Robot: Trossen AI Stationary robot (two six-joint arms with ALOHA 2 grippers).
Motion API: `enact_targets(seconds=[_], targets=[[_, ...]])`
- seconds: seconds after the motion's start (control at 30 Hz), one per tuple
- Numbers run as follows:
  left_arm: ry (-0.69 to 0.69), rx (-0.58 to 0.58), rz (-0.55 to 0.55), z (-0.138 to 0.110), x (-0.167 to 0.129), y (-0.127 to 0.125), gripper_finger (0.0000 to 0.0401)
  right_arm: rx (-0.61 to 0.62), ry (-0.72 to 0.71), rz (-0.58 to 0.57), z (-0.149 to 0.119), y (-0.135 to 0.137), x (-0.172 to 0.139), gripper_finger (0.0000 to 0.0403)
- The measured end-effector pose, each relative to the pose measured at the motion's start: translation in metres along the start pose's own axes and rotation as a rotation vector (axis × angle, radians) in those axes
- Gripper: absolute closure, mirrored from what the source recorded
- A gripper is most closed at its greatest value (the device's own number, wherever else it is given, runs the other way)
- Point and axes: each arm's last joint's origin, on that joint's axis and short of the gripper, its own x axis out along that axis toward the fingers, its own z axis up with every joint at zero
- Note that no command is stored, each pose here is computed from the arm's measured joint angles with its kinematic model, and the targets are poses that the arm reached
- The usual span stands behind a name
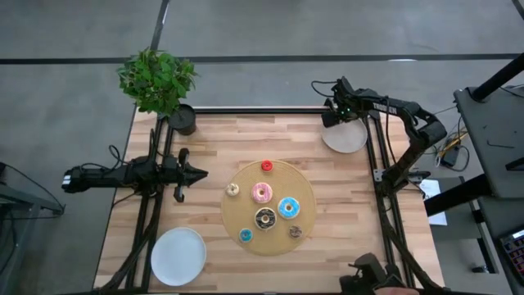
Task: Pick & Place donuts
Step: Put the small brown donut on the gray plate
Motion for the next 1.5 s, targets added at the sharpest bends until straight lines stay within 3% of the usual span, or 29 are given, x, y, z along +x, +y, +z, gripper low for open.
enact_targets(seconds=[1.5], targets=[[0.000,0.000,0.000,0.000,0.000,0.000,0.0401,0.049,-0.022,-0.026,0.009,-0.029,0.003,0.0193]])
